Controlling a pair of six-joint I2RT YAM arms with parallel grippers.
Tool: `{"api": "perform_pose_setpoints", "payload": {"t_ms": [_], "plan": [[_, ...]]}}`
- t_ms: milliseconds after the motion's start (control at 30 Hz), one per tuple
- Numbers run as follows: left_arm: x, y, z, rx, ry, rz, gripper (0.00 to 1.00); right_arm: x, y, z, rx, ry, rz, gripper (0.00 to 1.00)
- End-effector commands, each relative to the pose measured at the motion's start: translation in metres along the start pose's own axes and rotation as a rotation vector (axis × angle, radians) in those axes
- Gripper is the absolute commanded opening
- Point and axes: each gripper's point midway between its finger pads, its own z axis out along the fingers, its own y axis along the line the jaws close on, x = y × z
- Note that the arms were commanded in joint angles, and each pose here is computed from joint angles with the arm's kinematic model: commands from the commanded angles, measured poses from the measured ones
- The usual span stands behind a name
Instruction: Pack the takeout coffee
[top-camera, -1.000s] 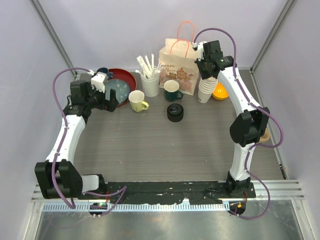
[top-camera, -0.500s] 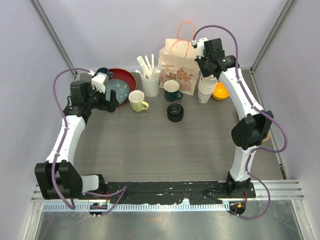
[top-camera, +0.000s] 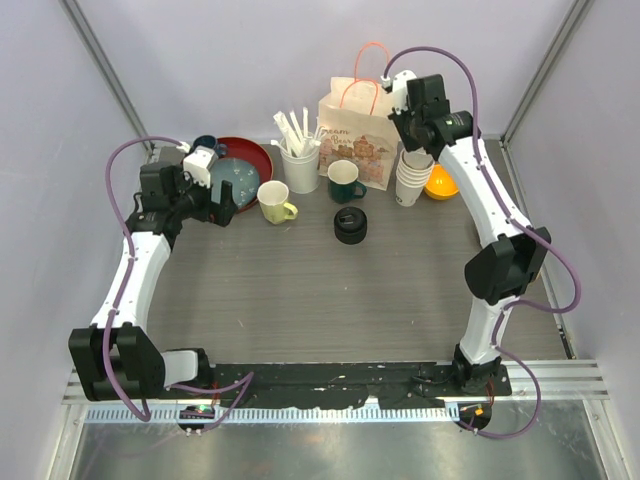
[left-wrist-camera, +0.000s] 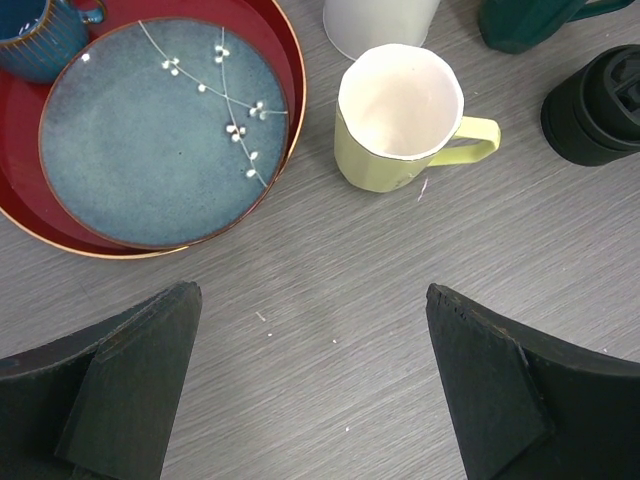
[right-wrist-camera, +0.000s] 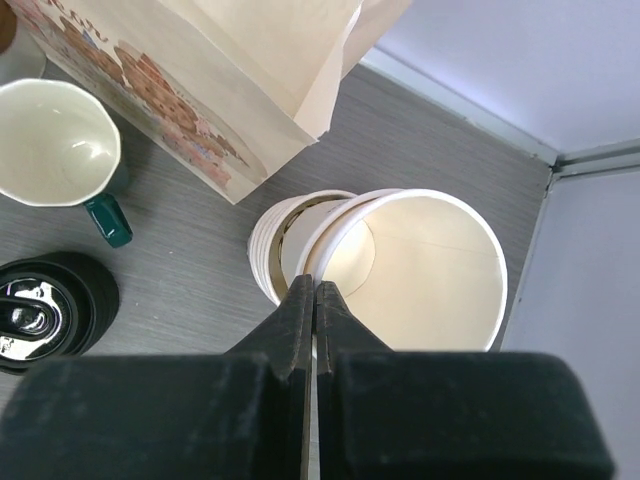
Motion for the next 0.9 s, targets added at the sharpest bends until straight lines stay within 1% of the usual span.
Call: {"api": "perform_pose_setpoints", "payload": {"t_ms": [0,100,267,367,433,500,533,567,633,667,700,733,767,800,833,867], "plan": [[-0.014,-0.007,-0.009,0.023,-0.042,0.034,1.0,-0.049,-0.028,-0.055,0.083,-0.187,0.014,0.01],[-0.013,-0.007,-0.008,0.025,-0.035,0.034,1.0,-0.043,-0.025,-0.05,0.072,-0.17,0.0,0.01],[-0.013,-0.009,-0.008,0.035,-0.033,0.03,1.0,-0.011,-0.014,-0.021,0.06,-0.068,-0.037,0.01],[-0.018,-0.013,-0.008,0.057,-0.039,0.009,1.0,-0.01,-0.01,-0.017,0.046,-0.061,-0.024,0.01],[-0.026,-0.022,-0.008,0.091,-0.052,-0.037,0.98,-0.015,-0.008,-0.02,0.033,-0.081,-0.015,0.01],[-0.043,-0.034,-0.006,0.139,-0.072,-0.06,0.92,-0.019,-0.008,-0.022,0.028,-0.096,-0.009,0.01],[-0.051,-0.049,-0.003,0.178,-0.074,-0.067,0.9,-0.02,-0.008,-0.022,0.026,-0.098,-0.009,0.01],[-0.068,-0.069,-0.003,0.225,-0.09,-0.069,0.87,-0.019,-0.008,-0.021,0.026,-0.095,-0.009,0.01],[-0.076,-0.092,0.008,0.287,-0.067,-0.091,0.84,-0.017,-0.008,-0.02,0.024,-0.091,-0.009,0.01],[-0.095,-0.119,0.008,0.348,-0.084,-0.092,0.82,-0.016,-0.008,-0.019,0.021,-0.088,-0.008,0.01],[-0.094,-0.13,0.021,0.378,-0.054,-0.113,0.8,-0.015,-0.008,-0.019,0.019,-0.087,-0.007,0.01],[-0.101,-0.143,0.026,0.405,-0.051,-0.122,0.74,-0.012,-0.01,-0.015,0.012,-0.08,-0.002,0.01],[-0.125,-0.167,0.025,0.454,-0.073,-0.142,0.71,-0.011,-0.01,-0.014,0.004,-0.081,0.007,0.01],[-0.123,-0.176,0.044,0.471,-0.037,-0.169,0.68,-0.009,-0.011,-0.013,-0.003,-0.079,0.017,0.01],[-0.13,-0.186,0.053,0.49,-0.028,-0.194,0.61,-0.008,-0.013,-0.012,-0.025,-0.086,0.032,0.01],[-0.156,-0.204,0.051,0.523,-0.066,-0.19,0.57,-0.009,-0.014,-0.012,-0.036,-0.095,0.046,0.01]]}}
